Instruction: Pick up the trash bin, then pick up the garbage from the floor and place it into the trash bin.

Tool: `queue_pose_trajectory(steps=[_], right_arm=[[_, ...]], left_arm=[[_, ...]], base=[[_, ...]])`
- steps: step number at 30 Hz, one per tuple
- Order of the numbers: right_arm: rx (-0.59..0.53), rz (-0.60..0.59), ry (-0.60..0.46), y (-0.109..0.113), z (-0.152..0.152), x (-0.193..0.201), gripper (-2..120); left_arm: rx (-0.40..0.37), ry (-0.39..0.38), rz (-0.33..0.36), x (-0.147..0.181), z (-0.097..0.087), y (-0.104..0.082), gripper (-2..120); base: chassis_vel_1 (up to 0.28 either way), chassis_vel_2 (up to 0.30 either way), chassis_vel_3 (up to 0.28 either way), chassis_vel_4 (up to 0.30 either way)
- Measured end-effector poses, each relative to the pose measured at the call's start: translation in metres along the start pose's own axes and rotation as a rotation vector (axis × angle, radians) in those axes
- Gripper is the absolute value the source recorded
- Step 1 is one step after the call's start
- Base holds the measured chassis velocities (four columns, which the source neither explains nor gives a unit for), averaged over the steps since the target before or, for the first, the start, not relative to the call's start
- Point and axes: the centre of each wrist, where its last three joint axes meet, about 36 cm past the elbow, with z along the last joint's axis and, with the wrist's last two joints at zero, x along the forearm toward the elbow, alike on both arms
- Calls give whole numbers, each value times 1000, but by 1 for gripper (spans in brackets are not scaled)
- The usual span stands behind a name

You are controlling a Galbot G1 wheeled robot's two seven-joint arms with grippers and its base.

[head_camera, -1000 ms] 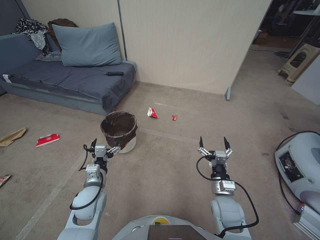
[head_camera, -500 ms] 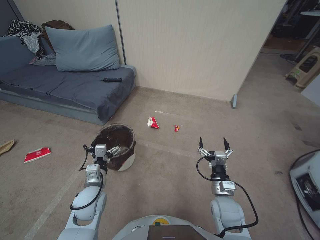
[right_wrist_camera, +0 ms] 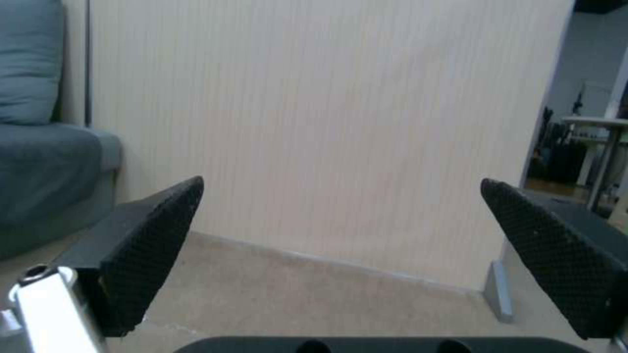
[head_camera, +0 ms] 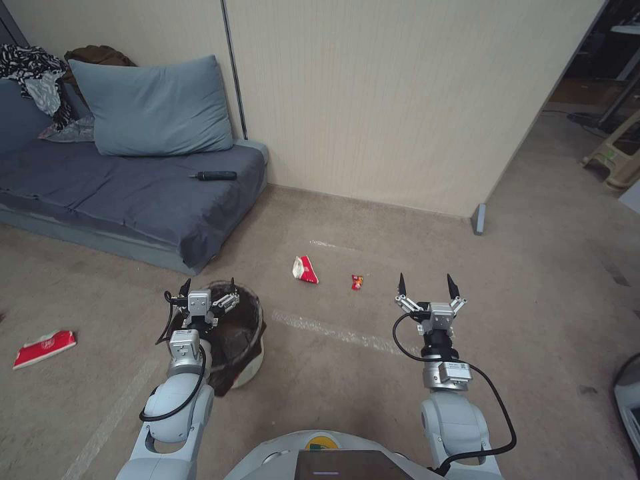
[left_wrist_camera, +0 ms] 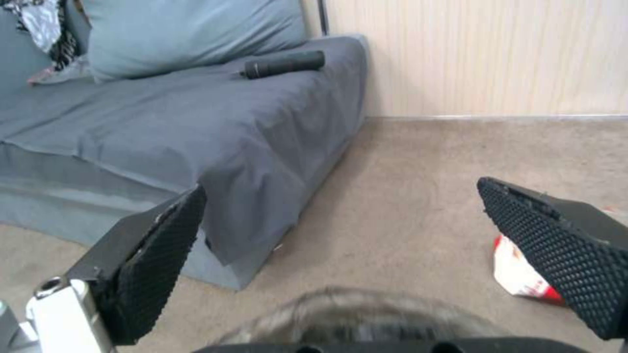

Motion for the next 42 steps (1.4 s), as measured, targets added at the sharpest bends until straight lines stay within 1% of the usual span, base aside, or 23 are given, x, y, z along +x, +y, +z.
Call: queue_pose_trajectory(steps=[7, 18, 23, 24, 25, 26, 28, 30, 31, 32, 35, 36, 37, 39, 42], right_arm=[[39, -3, -16, 1, 4, -1, 100], [58, -1, -12, 1, 6, -2, 100], [60, 4, -5, 1, 6, -3, 100], [61, 6, -3, 1, 6, -3, 100], [61, 6, -3, 1, 6, -3, 100], [61, 6, -2, 1, 7, -4, 100], [61, 6, 0, 2, 7, -4, 100], [61, 7, 0, 2, 7, -5, 100], [61, 7, 1, 2, 7, -5, 100], [61, 7, 1, 2, 7, -5, 100], [62, 8, 3, 1, 8, -5, 100], [62, 8, 3, 1, 8, -5, 100], [62, 9, 3, 1, 8, -5, 100], [62, 9, 3, 1, 8, -5, 100], [63, 9, 3, 1, 8, -6, 100]], left_arm=[[2, 2, -30, 4, -5, 0, 100], [4, 11, -65, 11, -10, -1, 100], [1, 28, -101, 23, -20, -3, 100], [3, 44, -119, 31, -25, -3, 100], [3, 44, -119, 31, -25, -3, 100], [7, 61, -132, 37, -29, -3, 100], [24, 120, -157, 46, -33, -3, 100], [27, 134, -164, 48, -33, -2, 100], [34, 184, -193, 53, -33, -1, 100], [34, 184, -193, 53, -33, -1, 100], [40, 254, -246, 56, -30, 3, 100], [40, 254, -246, 56, -30, 3, 100], [44, 278, -255, 57, -29, 4, 100], [45, 282, -256, 57, -29, 4, 100], [57, 328, -269, 59, -28, 6, 100]], base=[[-155, 171, 179, -157], [12, -10, -6, -1], [0, 0, 0, 0], [0, 0, 0, 0], [0, 0, 0, 0], [0, 0, 0, 0], [0, 0, 0, 0], [0, 0, 0, 0], [0, 0, 0, 0], [0, 0, 0, 0], [0, 0, 0, 0], [0, 0, 0, 0], [0, 0, 0, 0], [0, 0, 0, 0], [0, 0, 0, 0]])
